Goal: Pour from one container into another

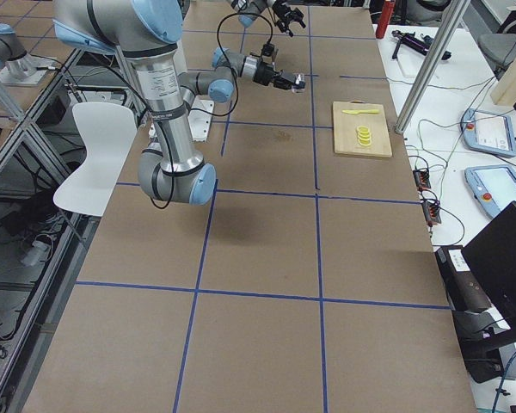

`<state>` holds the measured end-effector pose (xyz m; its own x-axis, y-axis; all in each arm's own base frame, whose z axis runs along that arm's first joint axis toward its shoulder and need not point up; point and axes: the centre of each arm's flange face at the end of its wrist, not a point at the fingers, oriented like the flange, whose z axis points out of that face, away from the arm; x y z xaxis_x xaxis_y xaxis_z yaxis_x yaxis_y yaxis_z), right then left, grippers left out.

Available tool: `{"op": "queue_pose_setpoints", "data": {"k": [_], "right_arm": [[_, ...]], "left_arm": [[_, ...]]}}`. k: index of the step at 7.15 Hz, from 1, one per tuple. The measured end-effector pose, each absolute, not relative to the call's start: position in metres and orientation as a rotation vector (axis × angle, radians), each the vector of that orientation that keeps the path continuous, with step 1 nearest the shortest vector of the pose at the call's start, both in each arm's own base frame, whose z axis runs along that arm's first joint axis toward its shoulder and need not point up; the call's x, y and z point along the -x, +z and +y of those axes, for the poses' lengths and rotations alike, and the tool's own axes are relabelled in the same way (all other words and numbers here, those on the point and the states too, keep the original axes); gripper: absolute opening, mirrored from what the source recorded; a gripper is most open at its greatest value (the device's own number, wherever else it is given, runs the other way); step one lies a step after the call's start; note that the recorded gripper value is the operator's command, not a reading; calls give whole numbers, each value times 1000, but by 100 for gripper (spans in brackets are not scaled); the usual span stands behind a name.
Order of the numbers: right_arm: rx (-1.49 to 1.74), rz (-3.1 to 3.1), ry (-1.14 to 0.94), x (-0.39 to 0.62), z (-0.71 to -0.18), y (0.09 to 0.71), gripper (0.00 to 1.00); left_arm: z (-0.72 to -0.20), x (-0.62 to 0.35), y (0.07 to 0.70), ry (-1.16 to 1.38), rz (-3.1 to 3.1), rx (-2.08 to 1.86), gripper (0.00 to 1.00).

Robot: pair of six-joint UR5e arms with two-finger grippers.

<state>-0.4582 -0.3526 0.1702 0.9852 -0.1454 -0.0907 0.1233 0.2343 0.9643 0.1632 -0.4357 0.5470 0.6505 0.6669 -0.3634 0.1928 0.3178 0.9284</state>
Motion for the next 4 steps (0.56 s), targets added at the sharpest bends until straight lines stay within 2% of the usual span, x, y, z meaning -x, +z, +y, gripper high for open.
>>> {"op": "queue_pose_setpoints", "data": {"k": [4], "right_arm": [[-1321,-19,-185,458,-353,171,0]], "left_arm": [[-504,-74,523,334,630,-873,100]]}}
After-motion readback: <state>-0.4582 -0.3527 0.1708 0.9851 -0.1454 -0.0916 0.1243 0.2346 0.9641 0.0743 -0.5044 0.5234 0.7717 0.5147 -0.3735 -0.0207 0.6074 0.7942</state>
